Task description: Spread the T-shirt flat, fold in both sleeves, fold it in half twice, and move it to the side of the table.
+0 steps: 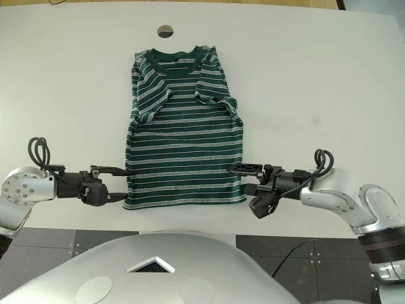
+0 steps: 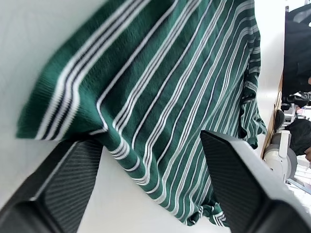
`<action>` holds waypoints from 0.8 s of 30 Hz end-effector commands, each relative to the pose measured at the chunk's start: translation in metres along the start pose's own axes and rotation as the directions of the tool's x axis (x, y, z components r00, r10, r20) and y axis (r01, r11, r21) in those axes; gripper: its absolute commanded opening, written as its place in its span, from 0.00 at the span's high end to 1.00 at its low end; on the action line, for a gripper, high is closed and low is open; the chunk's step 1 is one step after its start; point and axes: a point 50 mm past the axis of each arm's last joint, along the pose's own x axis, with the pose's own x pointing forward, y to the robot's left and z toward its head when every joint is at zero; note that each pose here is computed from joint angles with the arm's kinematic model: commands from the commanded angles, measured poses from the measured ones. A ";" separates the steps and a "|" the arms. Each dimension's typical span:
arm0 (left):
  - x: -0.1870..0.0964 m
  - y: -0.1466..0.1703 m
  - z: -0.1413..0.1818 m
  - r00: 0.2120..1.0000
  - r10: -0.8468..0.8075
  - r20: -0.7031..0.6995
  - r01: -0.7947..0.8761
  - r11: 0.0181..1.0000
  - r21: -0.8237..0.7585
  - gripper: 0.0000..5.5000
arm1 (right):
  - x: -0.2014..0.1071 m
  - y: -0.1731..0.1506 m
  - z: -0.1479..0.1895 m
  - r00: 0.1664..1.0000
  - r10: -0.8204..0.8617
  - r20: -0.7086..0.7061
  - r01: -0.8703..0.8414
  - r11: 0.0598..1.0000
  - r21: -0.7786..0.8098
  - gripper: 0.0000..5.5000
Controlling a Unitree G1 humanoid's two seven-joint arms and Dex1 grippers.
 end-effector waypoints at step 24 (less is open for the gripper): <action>-0.018 -0.011 -0.003 0.980 -0.198 -0.019 0.195 0.976 -0.100 0.98 | 0.007 0.019 0.030 0.976 0.125 0.177 -0.197 0.852 0.486 0.98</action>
